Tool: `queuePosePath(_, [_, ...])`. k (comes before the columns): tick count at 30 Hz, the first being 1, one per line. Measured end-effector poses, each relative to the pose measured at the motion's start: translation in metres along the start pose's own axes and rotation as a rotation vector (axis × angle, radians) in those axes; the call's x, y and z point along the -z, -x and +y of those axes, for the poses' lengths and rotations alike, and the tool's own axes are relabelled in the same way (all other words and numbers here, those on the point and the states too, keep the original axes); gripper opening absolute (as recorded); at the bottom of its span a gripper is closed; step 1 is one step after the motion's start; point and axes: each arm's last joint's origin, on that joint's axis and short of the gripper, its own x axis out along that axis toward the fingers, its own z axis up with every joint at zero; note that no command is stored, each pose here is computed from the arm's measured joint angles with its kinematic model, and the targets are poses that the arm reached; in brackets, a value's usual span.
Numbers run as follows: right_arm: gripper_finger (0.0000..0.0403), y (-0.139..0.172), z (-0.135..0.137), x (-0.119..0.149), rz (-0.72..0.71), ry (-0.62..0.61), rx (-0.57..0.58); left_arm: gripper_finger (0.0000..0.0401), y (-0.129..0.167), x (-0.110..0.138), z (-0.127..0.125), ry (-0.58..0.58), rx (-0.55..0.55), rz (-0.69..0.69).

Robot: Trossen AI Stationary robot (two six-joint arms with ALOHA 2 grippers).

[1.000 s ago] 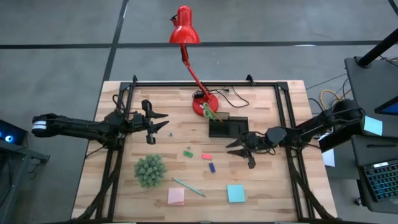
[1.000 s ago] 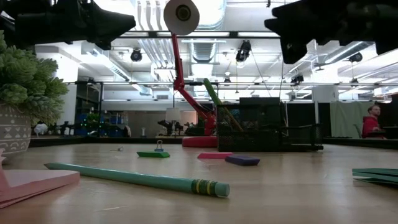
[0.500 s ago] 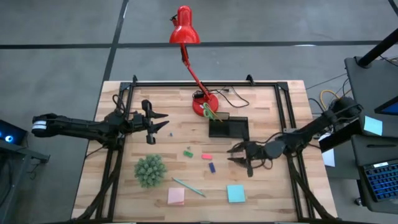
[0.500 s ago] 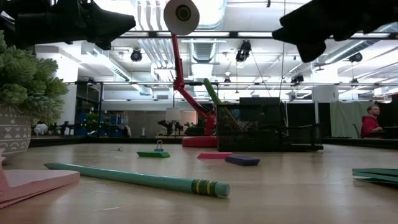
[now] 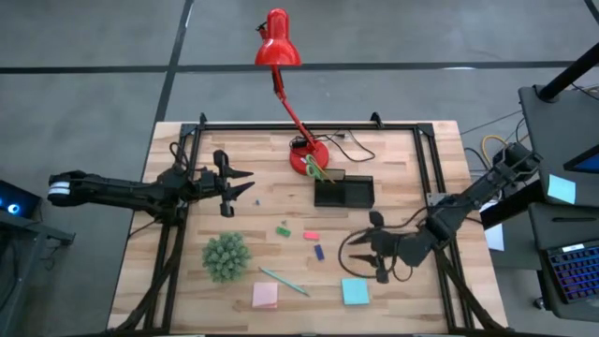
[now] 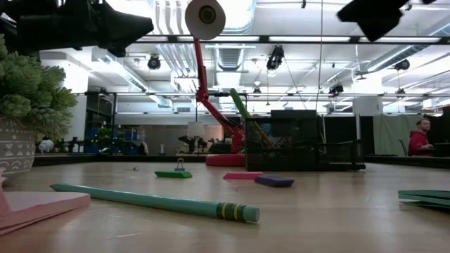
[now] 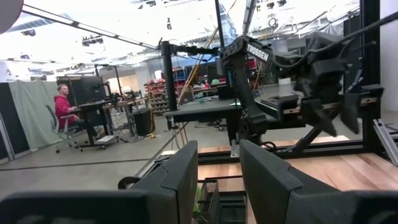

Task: Pick and place office supplies into organizer
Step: Put the top blue sticky note into the right compartment of the desk organizer

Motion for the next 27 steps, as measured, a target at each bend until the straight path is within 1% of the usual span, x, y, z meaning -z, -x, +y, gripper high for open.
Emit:
queuePosePath(5, [0.0145,-0.003,0.024,0.005,0.028,-0.011,-0.05,0.0107,0.0,0.0,0.0,0.0,0.001,0.005])
queuePosePath(7, [0.0144,-0.006,0.034,0.008,0.051,-0.035,-0.058,0.0107,0.0,0.0,0.0,0.001,0.001,0.005])
queuePosePath(9, [0.0144,-0.009,0.043,0.01,0.086,-0.031,-0.057,0.0107,0.0,0.001,0.0,0.001,0.001,0.006])
queuePosePath(14, [0.0144,-0.022,0.07,0.012,0.226,-0.015,-0.002,0.0107,0.0,0.001,0.0,0.052,0.002,0.009])
queuePosePath(20, [0.0143,-0.035,0.108,0.008,0.384,0.064,0.053,0.0107,0.001,0.003,0.0,0.054,0.003,0.018])
queuePosePath(27, [0.0143,-0.047,0.14,0.007,0.524,0.072,0.131,0.0107,0.001,0.004,-0.001,0.054,0.004,0.025])
